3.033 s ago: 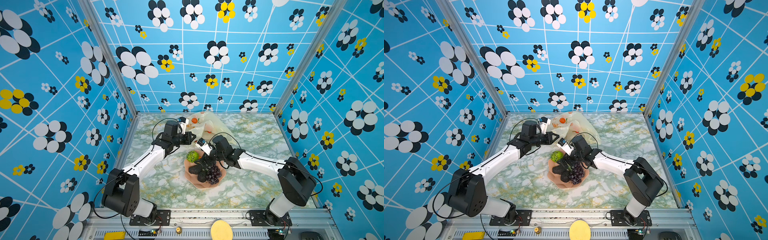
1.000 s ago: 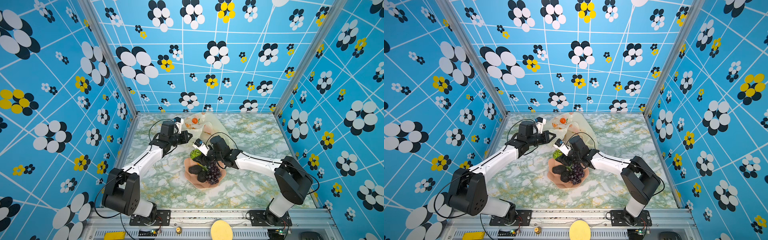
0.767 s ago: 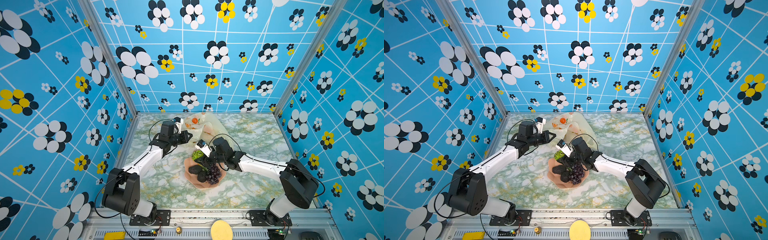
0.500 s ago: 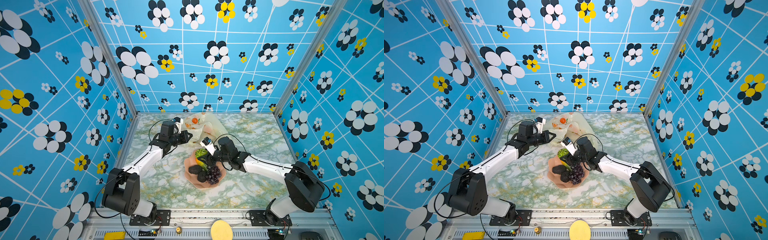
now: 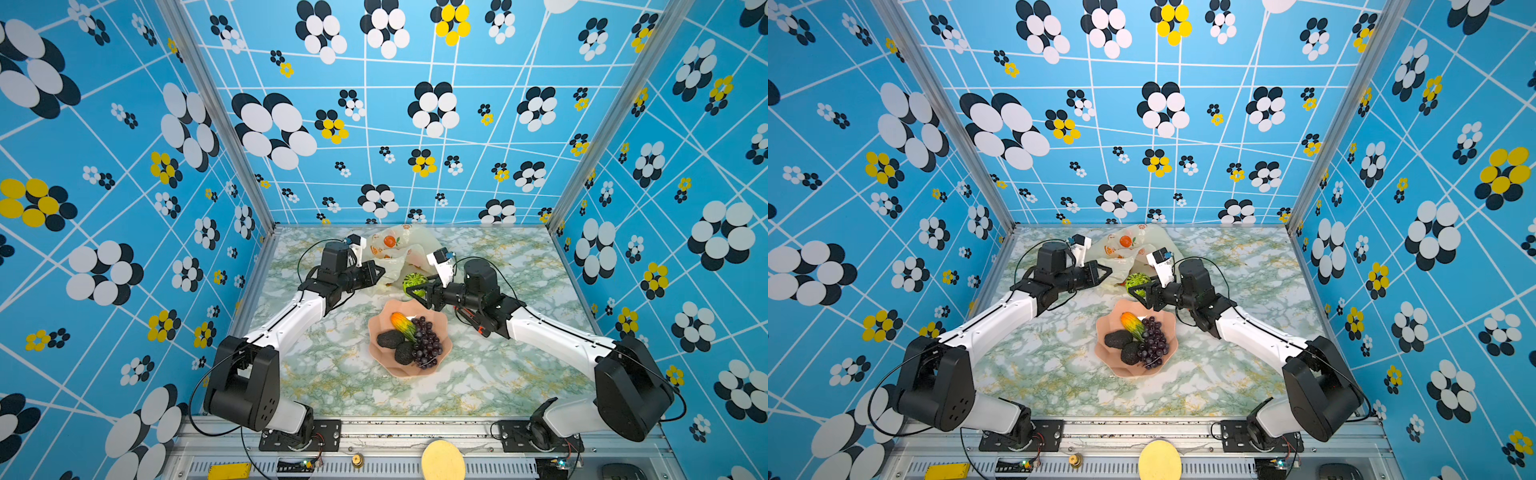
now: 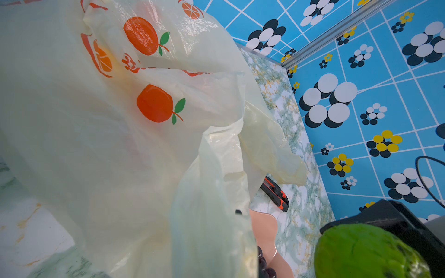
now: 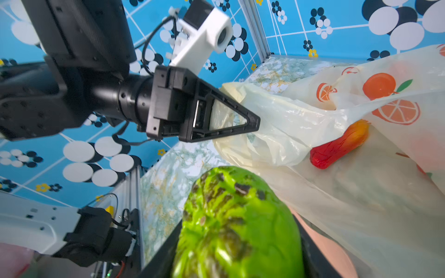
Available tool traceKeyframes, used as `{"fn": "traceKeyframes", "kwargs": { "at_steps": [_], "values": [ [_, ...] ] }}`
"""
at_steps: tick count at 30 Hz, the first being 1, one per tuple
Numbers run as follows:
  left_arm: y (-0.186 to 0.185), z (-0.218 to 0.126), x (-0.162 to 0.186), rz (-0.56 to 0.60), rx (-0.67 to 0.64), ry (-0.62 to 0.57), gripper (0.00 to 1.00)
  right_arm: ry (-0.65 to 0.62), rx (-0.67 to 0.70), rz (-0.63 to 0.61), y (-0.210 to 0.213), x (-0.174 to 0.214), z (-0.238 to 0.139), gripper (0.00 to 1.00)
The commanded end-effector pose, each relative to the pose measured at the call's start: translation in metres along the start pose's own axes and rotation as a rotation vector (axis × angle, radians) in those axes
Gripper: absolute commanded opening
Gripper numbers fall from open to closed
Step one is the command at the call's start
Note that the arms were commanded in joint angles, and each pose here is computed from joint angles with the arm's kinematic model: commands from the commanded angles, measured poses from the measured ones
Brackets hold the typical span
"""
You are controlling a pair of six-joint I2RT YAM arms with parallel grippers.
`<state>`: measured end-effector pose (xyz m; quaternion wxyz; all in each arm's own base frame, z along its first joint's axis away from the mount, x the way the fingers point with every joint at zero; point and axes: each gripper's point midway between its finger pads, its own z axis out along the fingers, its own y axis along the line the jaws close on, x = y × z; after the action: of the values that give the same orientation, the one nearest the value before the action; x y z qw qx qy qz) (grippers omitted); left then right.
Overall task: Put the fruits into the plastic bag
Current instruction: 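Lift the custard apple with the right gripper and carry it to the bag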
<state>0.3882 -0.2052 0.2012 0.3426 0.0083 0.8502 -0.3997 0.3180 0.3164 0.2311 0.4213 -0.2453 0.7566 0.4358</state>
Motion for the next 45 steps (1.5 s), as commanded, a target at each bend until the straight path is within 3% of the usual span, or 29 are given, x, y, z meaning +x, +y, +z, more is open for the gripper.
{"fn": "traceKeyframes", "kwargs": {
  "at_steps": [1, 10, 29, 45],
  "values": [
    [-0.003, -0.006, -0.007, 0.004, 0.010, -0.026, 0.00, -0.087, -0.082, 0.086, 0.020, -0.038, -0.010, 0.46],
    [-0.011, -0.012, -0.011, 0.016, 0.026, -0.044, 0.00, -0.104, -0.080, 0.214, 0.014, -0.062, -0.008, 0.46],
    [-0.023, -0.018, -0.016, 0.016, 0.058, -0.067, 0.00, 0.112, 0.126, 0.361, -0.033, -0.039, 0.017, 0.48],
    [-0.030, -0.015, -0.016, 0.016, 0.085, -0.059, 0.00, 0.151, 0.271, 0.445, -0.080, -0.030, 0.022, 0.48]
  ]
}}
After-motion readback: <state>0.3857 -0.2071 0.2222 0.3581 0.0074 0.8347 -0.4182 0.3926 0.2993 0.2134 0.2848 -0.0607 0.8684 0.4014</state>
